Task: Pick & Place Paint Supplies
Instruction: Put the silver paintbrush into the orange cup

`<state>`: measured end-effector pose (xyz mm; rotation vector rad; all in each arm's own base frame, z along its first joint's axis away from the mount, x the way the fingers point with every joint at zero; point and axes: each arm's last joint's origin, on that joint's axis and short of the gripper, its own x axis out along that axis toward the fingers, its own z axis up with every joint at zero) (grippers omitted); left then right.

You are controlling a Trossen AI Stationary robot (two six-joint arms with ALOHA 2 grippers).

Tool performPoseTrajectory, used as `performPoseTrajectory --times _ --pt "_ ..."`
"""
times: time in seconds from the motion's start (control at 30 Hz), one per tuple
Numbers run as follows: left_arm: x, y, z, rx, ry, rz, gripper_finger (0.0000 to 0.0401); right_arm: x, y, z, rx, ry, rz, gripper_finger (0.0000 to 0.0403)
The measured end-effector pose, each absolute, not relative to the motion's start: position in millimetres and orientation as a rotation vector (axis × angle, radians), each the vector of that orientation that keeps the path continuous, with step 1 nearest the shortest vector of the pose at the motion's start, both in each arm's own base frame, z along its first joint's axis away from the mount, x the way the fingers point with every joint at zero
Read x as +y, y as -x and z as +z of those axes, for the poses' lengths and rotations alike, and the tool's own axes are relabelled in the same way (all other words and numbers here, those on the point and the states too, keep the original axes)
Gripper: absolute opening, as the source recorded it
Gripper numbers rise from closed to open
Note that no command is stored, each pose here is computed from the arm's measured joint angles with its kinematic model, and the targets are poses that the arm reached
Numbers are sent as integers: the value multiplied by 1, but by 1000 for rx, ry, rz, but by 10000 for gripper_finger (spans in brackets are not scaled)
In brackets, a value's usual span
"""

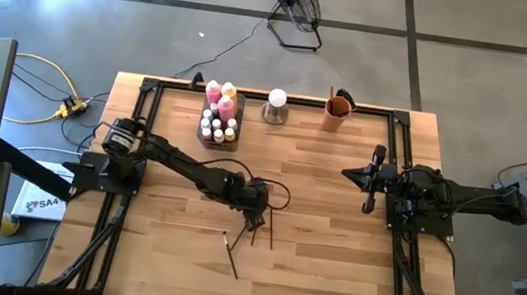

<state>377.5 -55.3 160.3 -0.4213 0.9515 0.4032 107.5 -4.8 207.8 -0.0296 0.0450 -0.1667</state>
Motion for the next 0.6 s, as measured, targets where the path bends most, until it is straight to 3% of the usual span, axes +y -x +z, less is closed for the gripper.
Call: performPoseTrajectory --times 0.6 --pt "-57 -380 143 1013 450 399 139 -5 -107 208 46 27 -184 3"
